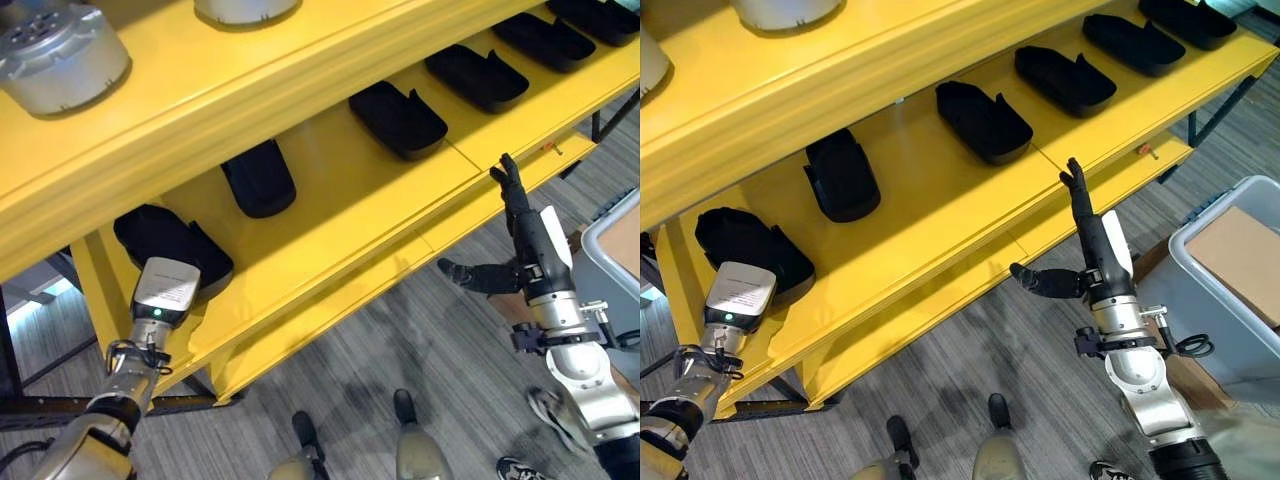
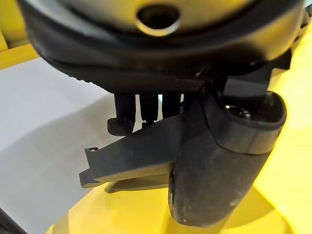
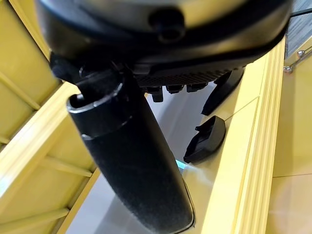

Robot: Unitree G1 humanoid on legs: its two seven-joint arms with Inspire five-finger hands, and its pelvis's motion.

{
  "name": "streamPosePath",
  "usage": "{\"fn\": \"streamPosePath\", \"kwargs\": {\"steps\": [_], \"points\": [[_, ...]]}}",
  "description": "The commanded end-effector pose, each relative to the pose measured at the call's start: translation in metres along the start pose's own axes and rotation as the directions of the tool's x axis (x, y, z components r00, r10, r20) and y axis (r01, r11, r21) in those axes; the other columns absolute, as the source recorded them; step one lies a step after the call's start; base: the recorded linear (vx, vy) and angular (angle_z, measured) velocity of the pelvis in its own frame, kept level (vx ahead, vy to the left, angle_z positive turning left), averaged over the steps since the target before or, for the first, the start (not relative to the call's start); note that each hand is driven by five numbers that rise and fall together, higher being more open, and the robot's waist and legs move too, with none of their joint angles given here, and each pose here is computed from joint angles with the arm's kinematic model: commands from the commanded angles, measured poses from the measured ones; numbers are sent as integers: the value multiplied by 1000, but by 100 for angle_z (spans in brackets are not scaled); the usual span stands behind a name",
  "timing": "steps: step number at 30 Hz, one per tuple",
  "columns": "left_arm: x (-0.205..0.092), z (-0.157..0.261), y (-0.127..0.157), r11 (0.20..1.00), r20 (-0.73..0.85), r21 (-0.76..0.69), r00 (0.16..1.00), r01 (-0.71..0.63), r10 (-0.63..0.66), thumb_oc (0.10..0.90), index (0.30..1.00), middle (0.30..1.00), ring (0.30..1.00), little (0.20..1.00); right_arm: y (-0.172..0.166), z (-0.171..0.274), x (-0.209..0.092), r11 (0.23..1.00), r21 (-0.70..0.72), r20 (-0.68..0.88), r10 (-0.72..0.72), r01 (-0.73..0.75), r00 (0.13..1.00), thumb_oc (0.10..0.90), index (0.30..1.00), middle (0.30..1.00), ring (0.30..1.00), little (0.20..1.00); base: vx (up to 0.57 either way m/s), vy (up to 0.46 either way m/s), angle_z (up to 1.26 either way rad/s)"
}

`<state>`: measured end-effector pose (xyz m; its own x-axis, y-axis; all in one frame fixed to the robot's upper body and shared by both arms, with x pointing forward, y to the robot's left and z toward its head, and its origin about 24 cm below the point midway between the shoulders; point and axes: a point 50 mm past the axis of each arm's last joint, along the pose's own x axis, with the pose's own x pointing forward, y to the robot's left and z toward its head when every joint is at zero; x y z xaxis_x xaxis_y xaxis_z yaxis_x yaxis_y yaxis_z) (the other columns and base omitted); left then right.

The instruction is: Move parts from the plastic box to the shelf.

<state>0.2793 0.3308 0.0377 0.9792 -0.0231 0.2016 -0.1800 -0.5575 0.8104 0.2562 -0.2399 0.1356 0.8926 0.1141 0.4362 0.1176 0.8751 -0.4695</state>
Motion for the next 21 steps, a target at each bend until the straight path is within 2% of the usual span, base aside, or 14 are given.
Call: {"fn": "streamPosePath", "kwargs": {"steps": [1,5,10,17,19,20,21], "points": [[-21,-28,-20,962,71,209,978,177,-195,400,300,300,300,300,-32,46,31,993,-30,260,-103,115,960,900,1000,1000,1000,1000,37,97,2],[-17,-35,-18,958,76,228,977,175,-197,400,300,300,300,300,-35,47,33,992,-38,261,-103,117,960,900,1000,1000,1000,1000,12,77,0],[-7,-33,-11,951,159,280,970,134,-184,400,300,300,300,300,-33,47,33,993,-26,261,-102,113,960,900,1000,1000,1000,1000,4,67,-3],[-20,-26,-21,944,182,276,955,180,-235,402,303,303,303,303,-28,44,28,995,-15,239,-93,99,967,900,1000,1000,1000,1000,30,7,-2],[-22,-27,-23,943,166,256,951,214,-261,578,550,550,550,550,-28,45,27,995,-14,237,-91,97,967,900,1000,1000,1000,1000,7,0,-2],[-23,-24,-24,945,158,232,950,228,-268,900,1000,1000,1000,1000,-26,44,27,996,-15,234,-87,93,968,900,1000,1000,1000,1000,0,0,0],[-22,-21,-24,945,171,233,947,228,-271,900,1000,1000,1000,1000,-26,44,28,996,-13,232,-86,91,969,900,1000,1000,1000,1000,0,0,0]]}}
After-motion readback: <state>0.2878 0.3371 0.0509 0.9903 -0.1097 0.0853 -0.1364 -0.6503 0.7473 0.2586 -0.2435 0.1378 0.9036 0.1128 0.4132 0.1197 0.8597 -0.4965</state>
